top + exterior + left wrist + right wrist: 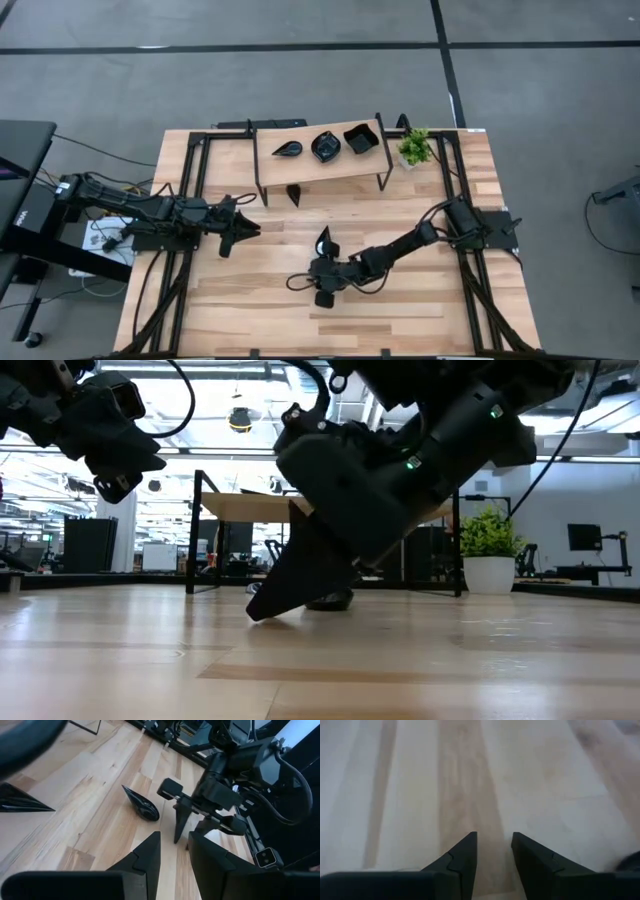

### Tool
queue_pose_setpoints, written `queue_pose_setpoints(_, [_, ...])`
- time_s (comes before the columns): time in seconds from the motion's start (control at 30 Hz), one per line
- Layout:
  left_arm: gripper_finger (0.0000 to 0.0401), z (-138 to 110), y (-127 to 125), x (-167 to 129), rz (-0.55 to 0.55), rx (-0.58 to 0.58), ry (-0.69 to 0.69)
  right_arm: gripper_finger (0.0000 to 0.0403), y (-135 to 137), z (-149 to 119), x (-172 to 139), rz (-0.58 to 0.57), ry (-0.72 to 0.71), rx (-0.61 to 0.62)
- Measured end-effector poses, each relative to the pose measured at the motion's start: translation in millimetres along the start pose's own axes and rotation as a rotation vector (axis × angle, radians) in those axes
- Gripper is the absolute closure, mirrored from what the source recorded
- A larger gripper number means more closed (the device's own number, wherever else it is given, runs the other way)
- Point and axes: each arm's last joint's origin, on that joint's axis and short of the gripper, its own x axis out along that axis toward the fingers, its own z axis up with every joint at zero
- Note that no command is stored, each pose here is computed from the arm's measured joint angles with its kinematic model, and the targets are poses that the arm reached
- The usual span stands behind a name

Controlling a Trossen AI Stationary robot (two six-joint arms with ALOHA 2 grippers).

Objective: Pick & Place Mini shaped plates
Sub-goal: Stack the black drop shaped plate on the black drop shaped plate on the shelf

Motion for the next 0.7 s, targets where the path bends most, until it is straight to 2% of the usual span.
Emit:
queue_pose_setpoints(0.2, [0.0299, 0, 0, 0, -0.001, 0.000, 0.000, 0.0281, -12, 3, 3, -0.048, -0.003, 0.067])
queue_pose_setpoints(0.7, [0.0299, 0, 0, 0, -0.002, -0.007, 0.000, 0.0281, -18, 3, -4, -0.095, 0.070, 0.047])
